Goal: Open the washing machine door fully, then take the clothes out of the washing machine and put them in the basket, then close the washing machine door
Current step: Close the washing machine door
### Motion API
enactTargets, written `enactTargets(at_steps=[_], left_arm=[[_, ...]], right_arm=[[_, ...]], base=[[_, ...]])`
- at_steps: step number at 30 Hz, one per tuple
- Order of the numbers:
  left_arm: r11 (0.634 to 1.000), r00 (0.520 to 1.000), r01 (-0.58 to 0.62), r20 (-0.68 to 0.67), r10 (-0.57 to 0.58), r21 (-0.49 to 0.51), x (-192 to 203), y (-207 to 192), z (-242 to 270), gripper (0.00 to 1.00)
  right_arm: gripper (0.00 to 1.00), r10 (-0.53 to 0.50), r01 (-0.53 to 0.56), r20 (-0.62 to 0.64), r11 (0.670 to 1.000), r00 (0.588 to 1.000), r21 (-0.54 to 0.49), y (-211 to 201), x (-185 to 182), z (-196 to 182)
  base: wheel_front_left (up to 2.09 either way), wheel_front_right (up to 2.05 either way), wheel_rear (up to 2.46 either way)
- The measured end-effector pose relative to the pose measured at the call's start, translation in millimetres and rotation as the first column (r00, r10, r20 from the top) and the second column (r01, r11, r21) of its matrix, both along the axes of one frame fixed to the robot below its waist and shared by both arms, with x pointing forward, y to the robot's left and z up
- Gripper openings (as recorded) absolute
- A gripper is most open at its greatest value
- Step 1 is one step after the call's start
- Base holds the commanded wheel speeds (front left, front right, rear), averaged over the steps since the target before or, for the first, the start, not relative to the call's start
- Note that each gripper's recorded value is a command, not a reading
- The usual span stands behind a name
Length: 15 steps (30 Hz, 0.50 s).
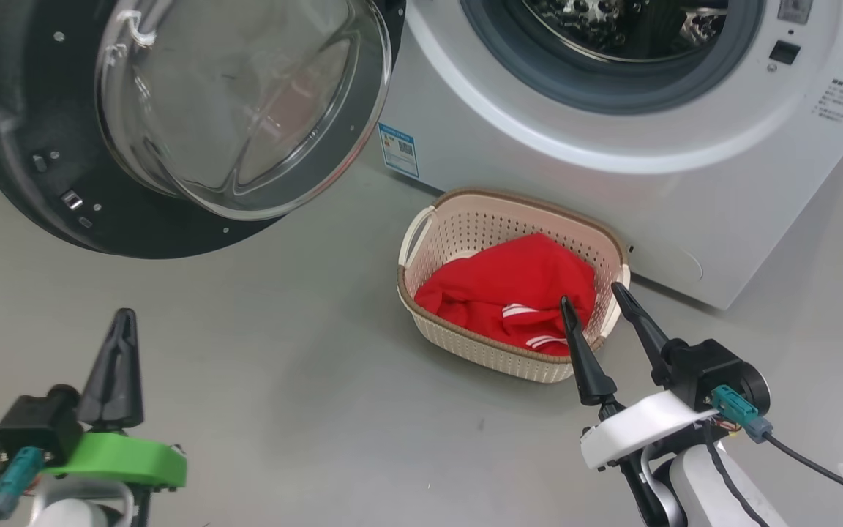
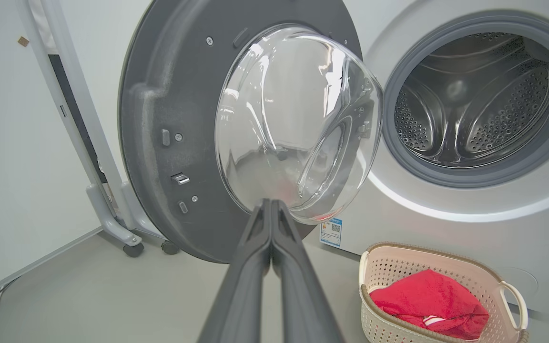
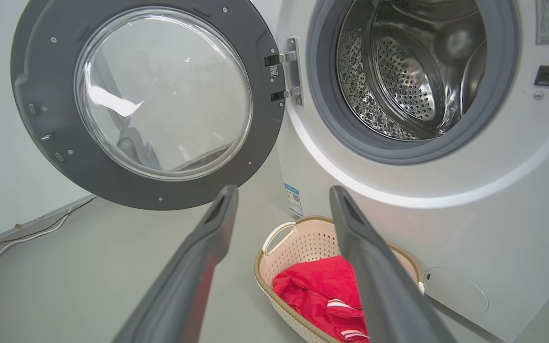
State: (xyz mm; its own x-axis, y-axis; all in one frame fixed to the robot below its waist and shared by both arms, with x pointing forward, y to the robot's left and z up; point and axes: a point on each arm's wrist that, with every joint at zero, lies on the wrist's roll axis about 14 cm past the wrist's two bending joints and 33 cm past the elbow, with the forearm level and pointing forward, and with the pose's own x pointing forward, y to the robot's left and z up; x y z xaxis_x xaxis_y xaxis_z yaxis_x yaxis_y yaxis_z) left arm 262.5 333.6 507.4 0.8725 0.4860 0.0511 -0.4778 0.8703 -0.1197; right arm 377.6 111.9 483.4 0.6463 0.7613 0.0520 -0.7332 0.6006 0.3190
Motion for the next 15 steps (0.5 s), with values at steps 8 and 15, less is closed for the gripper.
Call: enactTargets(at_steps=[8, 15], left_arm=[[0.986, 0.999, -0.042, -0.023, 0.047, 0.162, 4, 45, 29, 0.0], [0.934, 0.995, -0.098, 0.056, 0.083, 0.343, 27, 94, 95, 0.0]], right_arm=[[1.0, 0.005, -0.006, -0.017, 1.0, 1.0, -0.028, -2, 15, -15], [1.0, -0.012, 0.01, -0.024, 0.998, 1.0, -0.061, -11, 34, -32]], base=[[0.0, 0.0, 0.0], [0.0, 0.0, 0.0]])
